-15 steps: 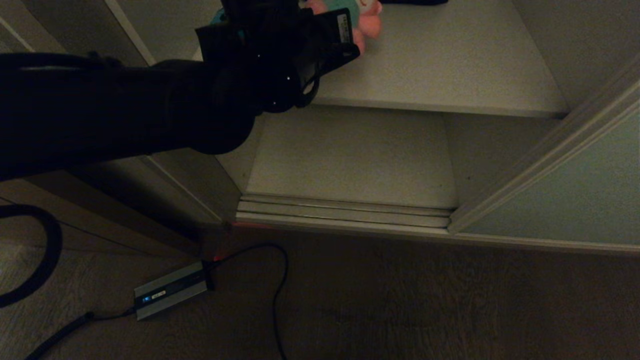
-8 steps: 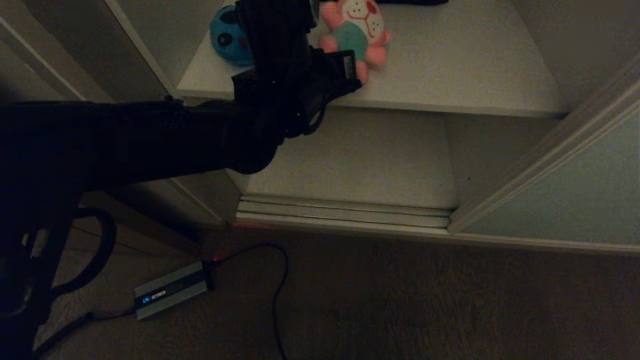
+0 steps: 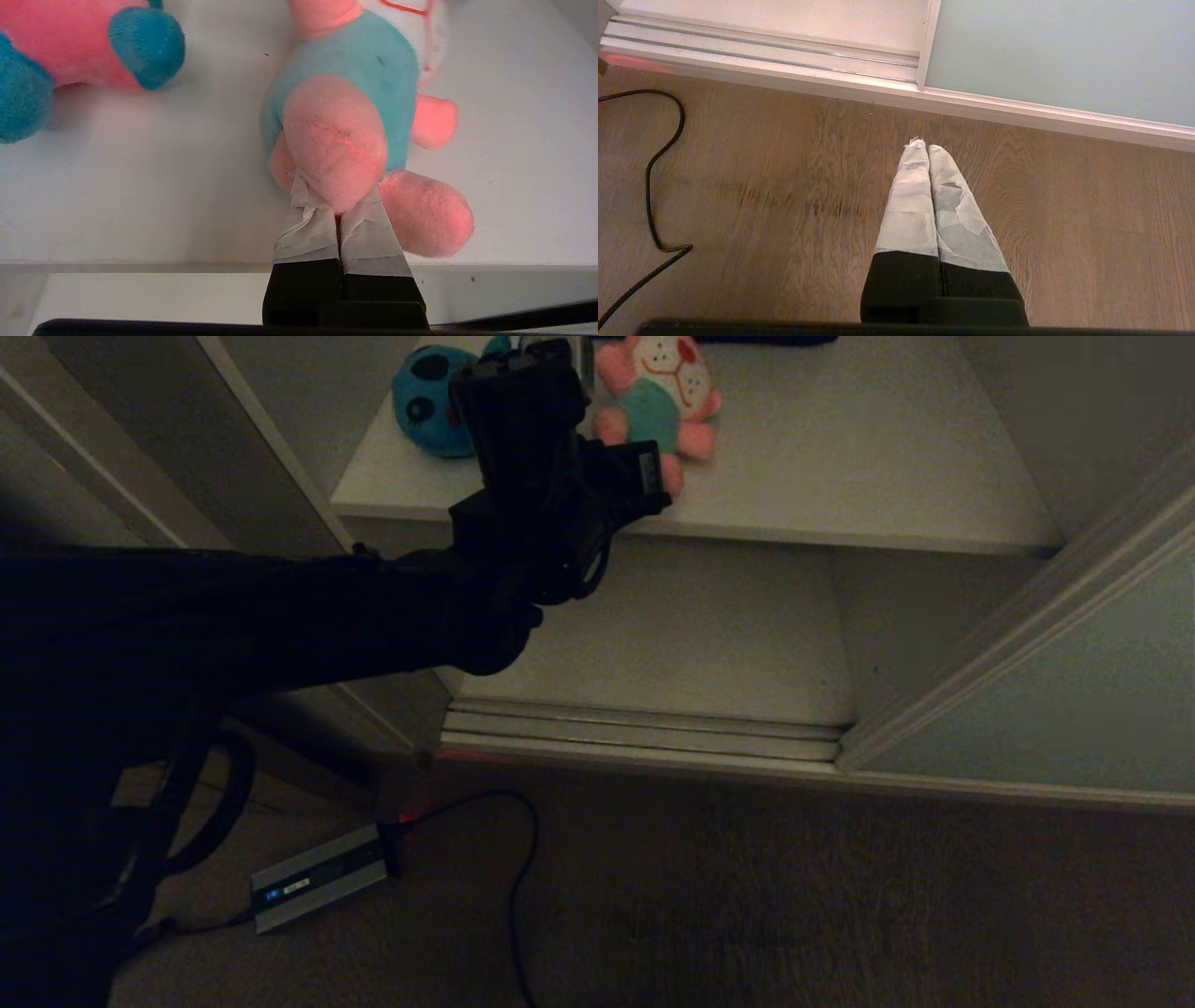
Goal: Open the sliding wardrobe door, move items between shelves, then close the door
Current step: Place the pink doll on the higher shelf
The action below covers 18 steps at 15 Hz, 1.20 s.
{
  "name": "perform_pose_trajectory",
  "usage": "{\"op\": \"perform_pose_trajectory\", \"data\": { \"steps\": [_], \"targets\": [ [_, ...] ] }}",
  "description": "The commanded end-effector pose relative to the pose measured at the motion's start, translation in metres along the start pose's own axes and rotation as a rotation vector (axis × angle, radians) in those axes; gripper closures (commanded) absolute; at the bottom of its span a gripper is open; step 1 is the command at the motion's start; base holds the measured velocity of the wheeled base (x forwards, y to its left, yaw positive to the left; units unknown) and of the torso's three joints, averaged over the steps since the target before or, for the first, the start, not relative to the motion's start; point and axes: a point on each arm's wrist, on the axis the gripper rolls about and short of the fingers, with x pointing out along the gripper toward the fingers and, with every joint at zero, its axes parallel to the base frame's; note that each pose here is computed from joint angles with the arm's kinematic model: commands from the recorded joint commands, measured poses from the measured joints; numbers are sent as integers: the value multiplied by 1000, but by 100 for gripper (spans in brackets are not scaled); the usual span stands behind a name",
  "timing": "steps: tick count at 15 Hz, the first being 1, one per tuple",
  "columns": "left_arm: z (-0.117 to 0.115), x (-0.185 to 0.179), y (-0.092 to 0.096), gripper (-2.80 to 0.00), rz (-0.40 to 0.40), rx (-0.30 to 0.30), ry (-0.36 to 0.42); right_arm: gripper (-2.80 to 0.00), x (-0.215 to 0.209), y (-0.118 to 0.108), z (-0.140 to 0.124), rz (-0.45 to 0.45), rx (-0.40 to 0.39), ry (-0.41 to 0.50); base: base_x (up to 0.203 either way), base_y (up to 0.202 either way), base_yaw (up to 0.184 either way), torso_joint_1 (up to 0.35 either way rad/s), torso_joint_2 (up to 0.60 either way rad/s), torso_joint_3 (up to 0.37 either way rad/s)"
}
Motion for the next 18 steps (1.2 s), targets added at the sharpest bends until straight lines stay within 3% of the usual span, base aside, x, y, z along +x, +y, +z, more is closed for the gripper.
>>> {"op": "perform_pose_trajectory", "data": {
  "steps": [1, 3, 4, 9, 11, 15, 17, 18],
  "targets": [
    [-1, 1, 3, 0, 11, 5, -5, 0, 0, 0, -1, 0, -1, 6, 0, 0, 0, 0, 0, 0],
    [0, 3, 8, 0, 26, 25, -10, 0, 0, 0, -1, 0, -1, 5, 0, 0, 0, 0, 0, 0],
    [-1, 4, 11, -280, 31, 32, -9, 0, 0, 0, -1, 0, -1, 3, 0, 0, 0, 0, 0, 0],
    [2, 7, 16, -280, 42, 14, -74, 0, 0, 0, -1, 1, -1, 5, 0, 0, 0, 0, 0, 0],
    [15, 4, 16, -280, 41, -5, -131, 0, 0, 0, -1, 1, -1, 6, 0, 0, 0, 0, 0, 0],
    [86, -26, 16, -280, 26, -39, -248, 0, 0, 0, -1, 0, -1, 5, 0, 0, 0, 0, 0, 0],
    [126, -53, 16, -280, 4, -32, -200, 0, 0, 0, -1, 1, -1, 5, 0, 0, 0, 0, 0, 0],
    [139, -66, 18, 0, -4, -18, -143, 0, 0, 0, -1, 0, -1, 5, 0, 0, 0, 0, 0, 0]
  ]
}}
